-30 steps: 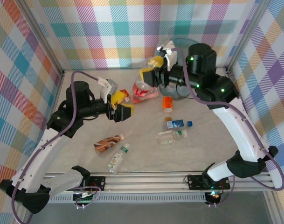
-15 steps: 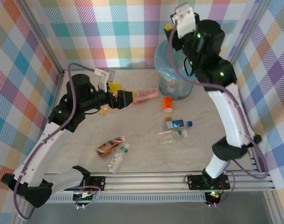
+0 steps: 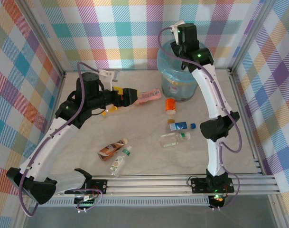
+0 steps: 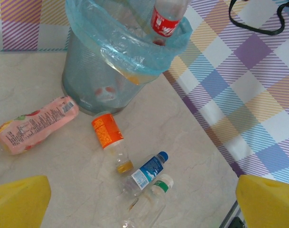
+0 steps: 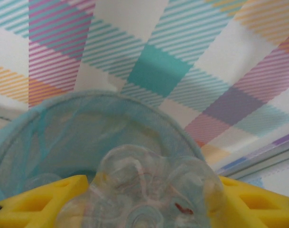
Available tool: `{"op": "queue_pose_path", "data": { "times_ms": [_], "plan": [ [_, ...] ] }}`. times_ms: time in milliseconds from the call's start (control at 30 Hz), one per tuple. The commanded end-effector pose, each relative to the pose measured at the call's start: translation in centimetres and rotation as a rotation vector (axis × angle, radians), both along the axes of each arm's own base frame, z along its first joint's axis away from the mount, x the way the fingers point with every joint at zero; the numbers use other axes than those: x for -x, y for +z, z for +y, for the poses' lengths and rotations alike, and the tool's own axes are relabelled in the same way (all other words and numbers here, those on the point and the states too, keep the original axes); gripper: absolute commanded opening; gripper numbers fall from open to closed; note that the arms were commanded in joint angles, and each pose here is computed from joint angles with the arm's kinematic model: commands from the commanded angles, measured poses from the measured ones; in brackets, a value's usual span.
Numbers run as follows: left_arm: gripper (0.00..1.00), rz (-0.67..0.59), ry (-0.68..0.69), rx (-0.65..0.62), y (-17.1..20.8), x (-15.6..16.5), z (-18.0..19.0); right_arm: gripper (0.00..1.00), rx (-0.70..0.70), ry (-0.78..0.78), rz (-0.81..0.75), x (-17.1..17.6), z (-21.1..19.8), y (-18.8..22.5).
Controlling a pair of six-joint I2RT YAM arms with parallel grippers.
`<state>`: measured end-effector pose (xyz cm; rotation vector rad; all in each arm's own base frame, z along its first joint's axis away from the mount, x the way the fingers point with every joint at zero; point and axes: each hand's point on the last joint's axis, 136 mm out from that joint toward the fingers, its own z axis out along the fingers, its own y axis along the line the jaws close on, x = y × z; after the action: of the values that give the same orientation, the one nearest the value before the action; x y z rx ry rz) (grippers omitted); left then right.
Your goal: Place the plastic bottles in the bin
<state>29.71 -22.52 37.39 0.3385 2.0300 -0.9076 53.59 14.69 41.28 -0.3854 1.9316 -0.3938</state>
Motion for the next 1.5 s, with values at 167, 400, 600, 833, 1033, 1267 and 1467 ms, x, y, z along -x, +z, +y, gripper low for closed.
{"op": "queue_pose_path", "data": {
  "times_ms": [167, 400, 600, 833, 1033, 1267, 1467],
  "plan": [
    [1.0, 0.005, 0.019, -0.015, -0.1, 0.9, 0.6, 0.52, -0.08, -0.041, -0.015, -0.4, -0.2, -0.1],
    [1.0, 0.024, 0.032, -0.023, -0.9, 0.7, 0.7, 0.53, -0.153, -0.095, 0.059, 0.1, -0.2, -2.7],
    [1.0, 0.034, 0.042, -0.047, -1.5, 0.9, 1.1, 0.56, -0.163, -0.169, 0.14, -0.3, -0.8, -6.9],
    [1.0, 0.048, 0.062, -0.066, -2.4, 1.1, 1.7, 0.6, -0.197, -0.215, 0.222, -1.3, -1.5, -10.9],
    [1.0, 0.048, 0.072, -0.082, -2.6, 1.0, 1.9, 0.63, -0.346, -0.226, 0.27, -2.3, -2.5, -12.9],
    [1.0, 0.063, 0.071, -0.087, -3.1, 0.5, 1.6, 0.66, -0.447, -0.201, 0.344, -3.0, -2.7, -16.0],
    [1.0, 0.076, 0.07, -0.091, -3.3, 0.3, 1.4, 0.71, -0.483, -0.165, 0.375, -3.4, -2.1, -17.0]
  ]
}}
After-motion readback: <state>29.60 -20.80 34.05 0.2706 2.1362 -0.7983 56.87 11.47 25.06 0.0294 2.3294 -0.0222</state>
